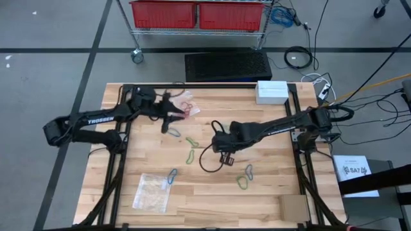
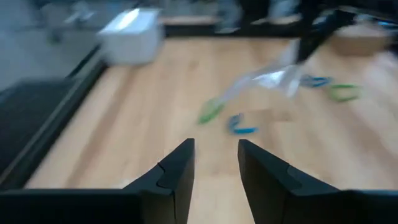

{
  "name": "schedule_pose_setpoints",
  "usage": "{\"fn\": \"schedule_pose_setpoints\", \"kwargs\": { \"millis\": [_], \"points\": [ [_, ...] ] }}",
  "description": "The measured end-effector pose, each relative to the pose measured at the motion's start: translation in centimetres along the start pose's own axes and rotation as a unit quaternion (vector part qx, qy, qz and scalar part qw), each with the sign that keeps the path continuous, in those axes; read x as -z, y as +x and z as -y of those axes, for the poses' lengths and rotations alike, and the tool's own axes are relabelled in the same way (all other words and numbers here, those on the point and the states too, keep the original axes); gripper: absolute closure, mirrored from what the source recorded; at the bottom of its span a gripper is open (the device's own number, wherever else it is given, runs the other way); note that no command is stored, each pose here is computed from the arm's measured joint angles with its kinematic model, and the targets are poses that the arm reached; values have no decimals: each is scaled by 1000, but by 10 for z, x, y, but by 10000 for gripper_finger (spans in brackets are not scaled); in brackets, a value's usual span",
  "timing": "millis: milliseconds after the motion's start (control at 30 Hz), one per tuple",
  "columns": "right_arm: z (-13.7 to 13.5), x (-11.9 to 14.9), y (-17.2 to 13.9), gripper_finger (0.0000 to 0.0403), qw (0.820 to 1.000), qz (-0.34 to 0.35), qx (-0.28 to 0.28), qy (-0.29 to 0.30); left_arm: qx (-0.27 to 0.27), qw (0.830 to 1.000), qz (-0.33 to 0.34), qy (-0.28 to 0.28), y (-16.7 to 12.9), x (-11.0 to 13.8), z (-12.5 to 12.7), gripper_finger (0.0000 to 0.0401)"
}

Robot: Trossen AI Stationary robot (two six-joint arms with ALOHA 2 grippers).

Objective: Sort rubber bands
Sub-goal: Open the middle zip bag

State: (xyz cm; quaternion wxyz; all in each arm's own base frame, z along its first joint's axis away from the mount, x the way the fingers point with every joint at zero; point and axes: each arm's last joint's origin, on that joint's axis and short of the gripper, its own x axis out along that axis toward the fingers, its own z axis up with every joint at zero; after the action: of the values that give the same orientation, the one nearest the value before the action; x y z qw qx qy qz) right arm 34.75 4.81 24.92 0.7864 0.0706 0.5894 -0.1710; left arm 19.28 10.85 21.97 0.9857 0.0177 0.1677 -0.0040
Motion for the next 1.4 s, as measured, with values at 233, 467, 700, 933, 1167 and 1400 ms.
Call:
{"fn": "schedule_pose_setpoints", "kwargs": {
  "millis": [233,467,700,933,1167,1400],
  "points": [
    [-10,-9,-35,401,996,42,-51,-58,105,986,59,120,33,-10,35,278],
    [-11,-15,-46,402,994,58,-56,-76,110,953,116,258,56,-18,77,279],
    [-11,-15,-46,403,993,60,-56,-82,32,926,79,368,70,-12,102,279],
    [-11,-15,-46,403,993,61,-57,-84,-27,903,97,418,80,-13,117,279],
    [-11,-15,-46,403,993,61,-57,-88,-14,899,100,426,86,-11,125,279],
    [-11,-16,-46,403,992,64,-58,-89,-17,900,92,426,92,-10,125,279]
  ]
}}
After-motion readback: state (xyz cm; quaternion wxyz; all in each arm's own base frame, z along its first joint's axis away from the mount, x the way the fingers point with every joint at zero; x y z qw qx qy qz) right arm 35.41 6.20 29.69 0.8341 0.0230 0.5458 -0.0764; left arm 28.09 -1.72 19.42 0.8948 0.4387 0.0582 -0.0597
